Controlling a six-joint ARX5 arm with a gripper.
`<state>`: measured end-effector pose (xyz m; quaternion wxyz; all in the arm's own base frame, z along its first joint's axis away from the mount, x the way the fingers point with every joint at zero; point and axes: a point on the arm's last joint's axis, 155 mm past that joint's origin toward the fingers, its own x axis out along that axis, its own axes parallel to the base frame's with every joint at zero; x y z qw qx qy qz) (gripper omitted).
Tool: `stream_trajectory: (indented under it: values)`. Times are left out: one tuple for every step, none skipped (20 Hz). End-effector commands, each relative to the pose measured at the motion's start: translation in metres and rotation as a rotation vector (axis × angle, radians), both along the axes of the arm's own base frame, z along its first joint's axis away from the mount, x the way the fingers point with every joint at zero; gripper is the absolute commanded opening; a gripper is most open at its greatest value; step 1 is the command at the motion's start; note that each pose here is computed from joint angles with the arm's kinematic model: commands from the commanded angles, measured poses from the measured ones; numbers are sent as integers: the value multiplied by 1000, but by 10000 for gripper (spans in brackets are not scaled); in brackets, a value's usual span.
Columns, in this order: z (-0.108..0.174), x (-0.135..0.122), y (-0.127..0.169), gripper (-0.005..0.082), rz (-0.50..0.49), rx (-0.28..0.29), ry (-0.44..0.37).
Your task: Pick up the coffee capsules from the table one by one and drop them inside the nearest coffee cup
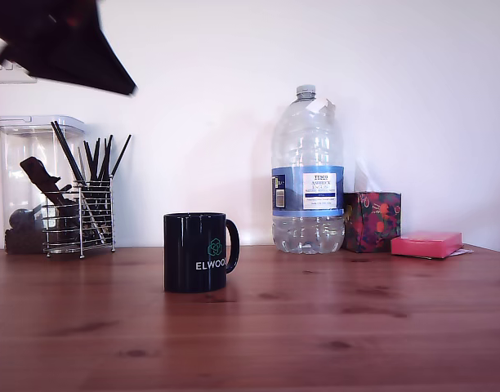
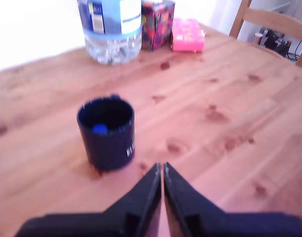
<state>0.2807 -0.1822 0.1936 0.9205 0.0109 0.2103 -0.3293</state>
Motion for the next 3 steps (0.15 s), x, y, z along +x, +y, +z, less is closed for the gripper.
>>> stream_trajectory:
  values:
    - [-1, -3, 0, -19, -2, -7, -2]
    - [0, -4, 0, -19, -2, -8, -6]
    - [2, -3, 0, -19, -3, -11, -12]
